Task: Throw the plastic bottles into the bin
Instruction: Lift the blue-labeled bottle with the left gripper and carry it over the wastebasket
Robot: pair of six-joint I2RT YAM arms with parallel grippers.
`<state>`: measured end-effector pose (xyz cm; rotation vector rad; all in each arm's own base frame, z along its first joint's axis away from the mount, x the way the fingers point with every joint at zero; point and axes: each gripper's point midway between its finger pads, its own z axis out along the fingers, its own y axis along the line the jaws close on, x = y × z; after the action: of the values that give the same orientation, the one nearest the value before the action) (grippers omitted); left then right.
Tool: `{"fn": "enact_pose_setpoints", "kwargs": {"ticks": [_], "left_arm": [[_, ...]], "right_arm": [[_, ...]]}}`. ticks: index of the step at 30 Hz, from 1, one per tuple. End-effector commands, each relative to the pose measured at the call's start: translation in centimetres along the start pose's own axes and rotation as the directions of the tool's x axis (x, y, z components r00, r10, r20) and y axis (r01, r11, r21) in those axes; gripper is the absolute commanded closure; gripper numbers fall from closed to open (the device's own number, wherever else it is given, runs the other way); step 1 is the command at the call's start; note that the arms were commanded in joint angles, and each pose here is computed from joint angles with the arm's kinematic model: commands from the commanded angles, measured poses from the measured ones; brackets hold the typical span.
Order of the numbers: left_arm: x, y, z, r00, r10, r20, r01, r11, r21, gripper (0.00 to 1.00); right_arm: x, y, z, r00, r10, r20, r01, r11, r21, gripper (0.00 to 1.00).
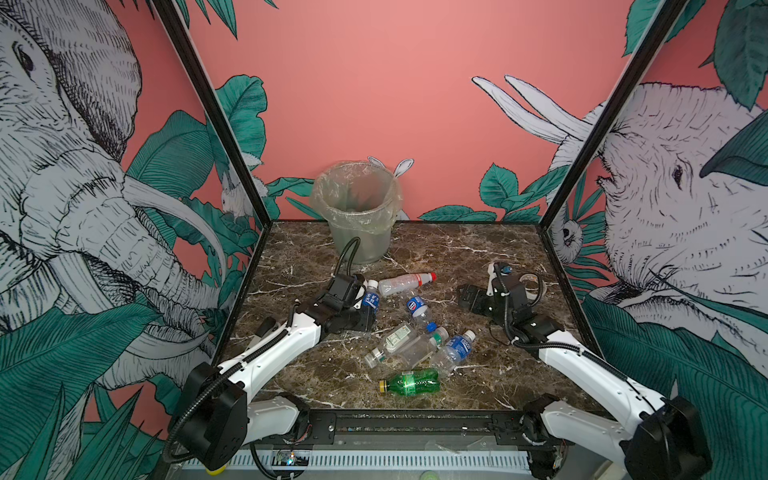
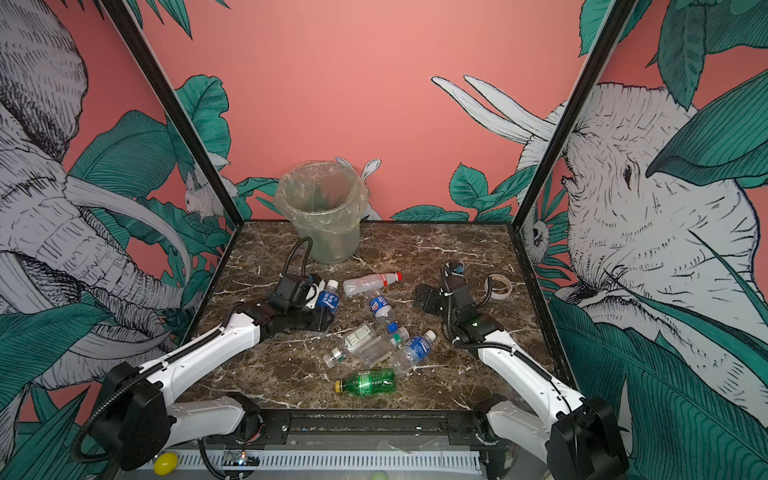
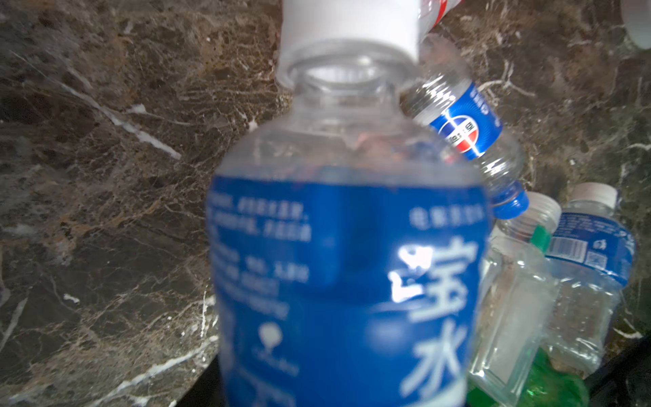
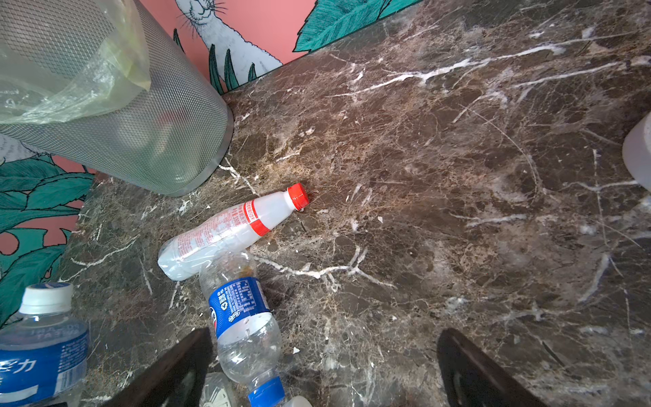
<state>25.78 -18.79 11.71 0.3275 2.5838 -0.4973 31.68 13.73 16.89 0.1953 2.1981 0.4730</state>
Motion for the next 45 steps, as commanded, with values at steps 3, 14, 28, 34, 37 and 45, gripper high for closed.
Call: {"fn": "enact_pose_setpoints", "kwargs": {"ticks": [3, 14, 28, 34, 37, 45], "left_arm": [[-2.7, -1.4, -2.0, 0.996, -0.02, 0.086, 0.016, 0.999, 0.045, 0.65], [-6.7, -2.1, -4.2, 0.959, -0.134, 0.249, 0.095, 0.982, 0.166, 0.65], [-9.6, 0.2, -4.4, 0.897, -0.314, 0.312, 0.227, 0.931, 0.285, 0.69], [-9.8, 1.7, -4.3, 0.848, -0.389, 0.361, 0.296, 0.911, 0.288, 0.69], [-9.7, 2.7, -4.0, 0.823, -0.433, 0.368, 0.339, 0.894, 0.294, 0.69], [-9.7, 5.2, -4.0, 0.742, -0.525, 0.416, 0.405, 0.846, 0.346, 0.67]], "right_arm": [[-1.3, 0.7, -0.6, 0.998, 0.009, 0.057, -0.007, 0.999, -0.035, 0.01], [-1.4, 0.6, -1.1, 0.997, 0.01, 0.076, -0.007, 0.999, -0.039, 0.01], [-2.1, 1.2, -0.9, 0.996, 0.037, 0.085, -0.032, 0.998, -0.06, 0.01], [-2.3, 1.7, -1.1, 0.997, 0.021, 0.072, -0.016, 0.997, -0.07, 0.01], [-2.3, 1.8, -1.1, 0.998, 0.015, 0.066, -0.01, 0.997, -0.077, 0.01], [-1.8, 1.6, -1.2, 0.998, 0.031, 0.052, -0.027, 0.997, -0.072, 0.01]]}}
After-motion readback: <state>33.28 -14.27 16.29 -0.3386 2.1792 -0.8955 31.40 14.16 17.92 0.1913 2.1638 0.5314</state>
